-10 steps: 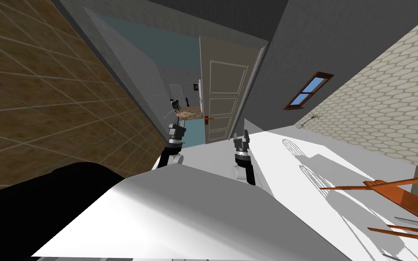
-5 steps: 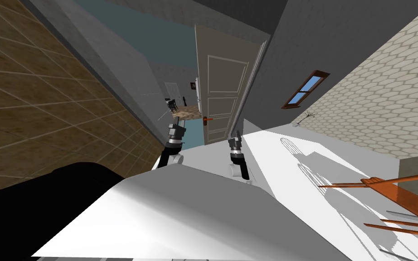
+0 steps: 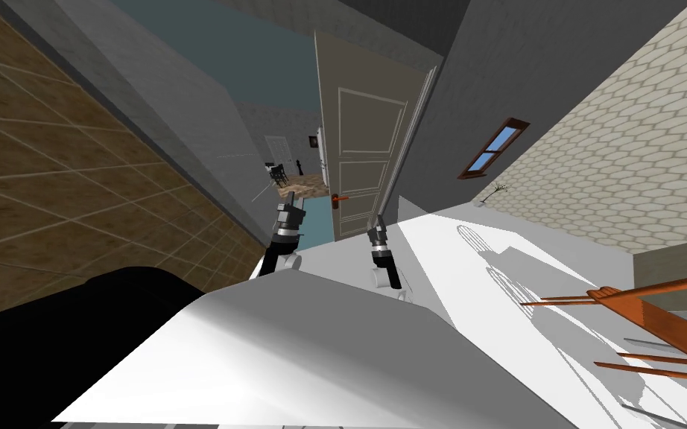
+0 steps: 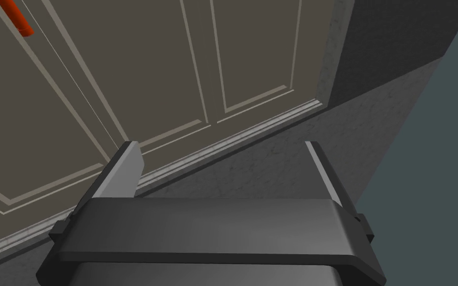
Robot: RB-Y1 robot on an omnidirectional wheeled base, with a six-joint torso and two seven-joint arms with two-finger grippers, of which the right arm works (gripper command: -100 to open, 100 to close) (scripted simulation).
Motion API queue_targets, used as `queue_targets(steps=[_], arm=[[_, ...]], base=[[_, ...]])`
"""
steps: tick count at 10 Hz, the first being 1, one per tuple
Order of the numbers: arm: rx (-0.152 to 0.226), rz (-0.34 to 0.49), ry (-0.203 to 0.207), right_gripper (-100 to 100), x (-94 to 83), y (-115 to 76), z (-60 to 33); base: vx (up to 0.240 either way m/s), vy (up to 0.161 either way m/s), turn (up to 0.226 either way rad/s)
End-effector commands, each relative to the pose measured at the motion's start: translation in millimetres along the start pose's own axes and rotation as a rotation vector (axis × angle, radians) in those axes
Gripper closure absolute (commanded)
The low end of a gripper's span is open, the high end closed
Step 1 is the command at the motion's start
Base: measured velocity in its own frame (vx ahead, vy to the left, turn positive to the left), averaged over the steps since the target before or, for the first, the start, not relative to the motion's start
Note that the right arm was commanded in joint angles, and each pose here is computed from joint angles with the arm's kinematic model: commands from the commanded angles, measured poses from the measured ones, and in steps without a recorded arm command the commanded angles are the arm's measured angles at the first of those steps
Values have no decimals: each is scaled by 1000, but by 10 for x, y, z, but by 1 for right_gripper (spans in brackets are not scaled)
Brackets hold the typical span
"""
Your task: Push the door open
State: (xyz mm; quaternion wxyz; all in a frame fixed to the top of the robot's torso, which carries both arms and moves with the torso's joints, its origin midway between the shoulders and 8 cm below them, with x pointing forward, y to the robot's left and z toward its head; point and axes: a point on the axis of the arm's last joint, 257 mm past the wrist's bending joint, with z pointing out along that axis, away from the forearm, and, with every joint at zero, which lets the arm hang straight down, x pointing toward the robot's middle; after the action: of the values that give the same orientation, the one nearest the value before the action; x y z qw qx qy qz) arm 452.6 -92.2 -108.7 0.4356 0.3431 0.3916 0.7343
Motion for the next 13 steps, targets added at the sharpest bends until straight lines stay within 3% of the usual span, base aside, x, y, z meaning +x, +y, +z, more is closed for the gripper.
queue_targets(steps=[1, 3, 7, 13], arm=[[22, 8, 19, -100, 69, -108, 27], [61, 21, 54, -100, 209, -310, 60], [102, 30, 90, -100, 347, -509, 82], [208, 37, 182, -100, 688, -1004, 89]], base=[[96, 36, -70], [116, 62, -92], [84, 45, -47], [115, 68, -84]])
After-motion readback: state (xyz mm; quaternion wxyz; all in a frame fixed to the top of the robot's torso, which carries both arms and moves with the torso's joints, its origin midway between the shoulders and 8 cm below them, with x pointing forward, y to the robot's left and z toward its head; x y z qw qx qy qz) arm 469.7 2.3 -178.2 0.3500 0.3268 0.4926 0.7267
